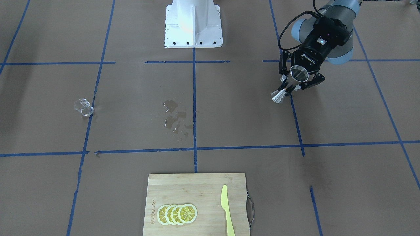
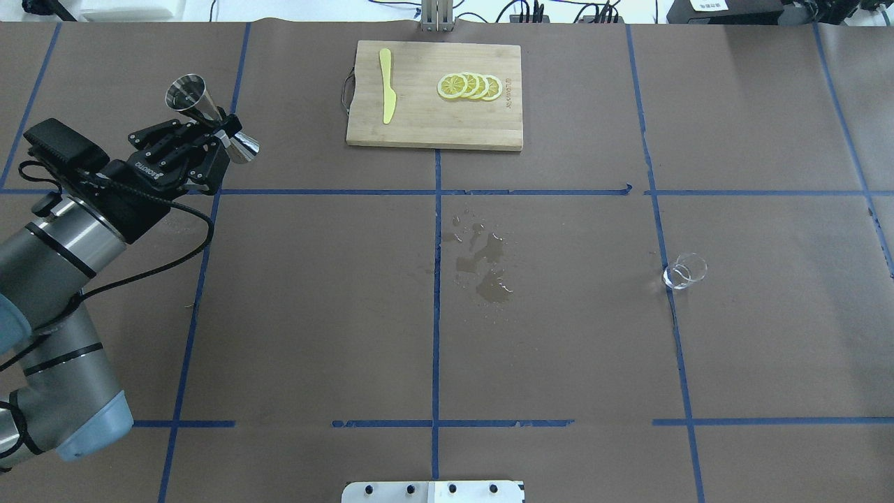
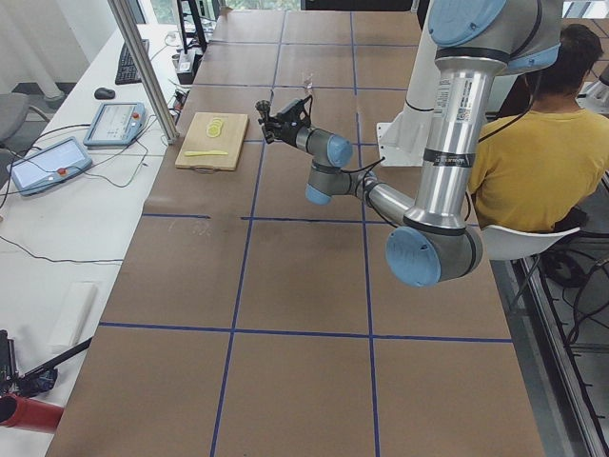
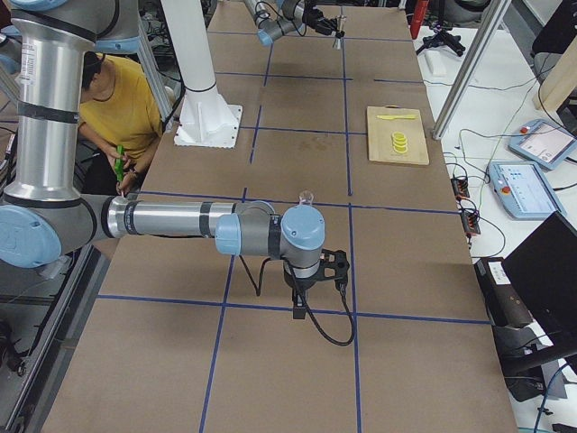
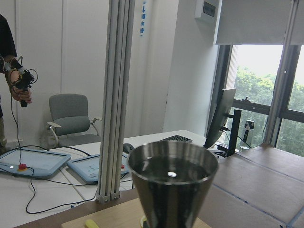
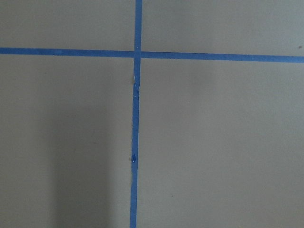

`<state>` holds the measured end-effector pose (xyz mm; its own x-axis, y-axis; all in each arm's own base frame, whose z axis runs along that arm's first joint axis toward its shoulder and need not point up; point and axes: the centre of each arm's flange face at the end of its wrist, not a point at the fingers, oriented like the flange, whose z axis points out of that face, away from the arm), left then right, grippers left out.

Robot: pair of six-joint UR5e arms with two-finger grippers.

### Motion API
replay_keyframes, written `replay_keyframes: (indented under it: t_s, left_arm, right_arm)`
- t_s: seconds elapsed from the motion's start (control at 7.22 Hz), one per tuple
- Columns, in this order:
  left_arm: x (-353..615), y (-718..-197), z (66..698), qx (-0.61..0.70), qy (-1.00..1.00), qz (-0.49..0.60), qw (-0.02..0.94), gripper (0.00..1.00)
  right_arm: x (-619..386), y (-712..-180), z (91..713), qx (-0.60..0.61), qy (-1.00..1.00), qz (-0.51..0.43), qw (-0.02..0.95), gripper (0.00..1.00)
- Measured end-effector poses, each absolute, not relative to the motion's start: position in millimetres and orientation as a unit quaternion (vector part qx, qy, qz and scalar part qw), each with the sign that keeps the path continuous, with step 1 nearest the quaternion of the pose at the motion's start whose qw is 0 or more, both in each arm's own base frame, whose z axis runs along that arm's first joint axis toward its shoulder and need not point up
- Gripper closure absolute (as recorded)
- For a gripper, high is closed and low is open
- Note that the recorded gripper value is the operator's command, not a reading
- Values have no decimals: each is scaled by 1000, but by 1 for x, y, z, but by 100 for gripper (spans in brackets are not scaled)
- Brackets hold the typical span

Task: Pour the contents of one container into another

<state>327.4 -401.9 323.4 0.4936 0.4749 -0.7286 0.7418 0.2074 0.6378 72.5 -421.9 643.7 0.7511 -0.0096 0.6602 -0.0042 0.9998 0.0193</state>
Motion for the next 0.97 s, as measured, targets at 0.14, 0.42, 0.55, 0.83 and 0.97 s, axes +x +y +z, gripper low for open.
replay_keyframes:
  t_s: [0.14,0.42,0.55,0.83,0.97]
  left_arm:
    - [339,-386,314,617,468,-145,615,100]
    - [349,-369,313,621,430,-192,626,100]
    - [351,-367,322,619,420,-207,630,100]
    - [355,-369,346,612,407,-231,638,100]
    - [352,-369,358,609,401,-233,644,100]
  right_arm:
    - [73,-422,644,10,-352,-1,936,0]
    - [73,-422,645,9,-351,-1,936,0]
    - [73,-422,645,9,-350,-1,937,0]
    - [73,-422,645,9,-350,-1,937,0]
    - [73,-422,645,9,-350,-1,937,0]
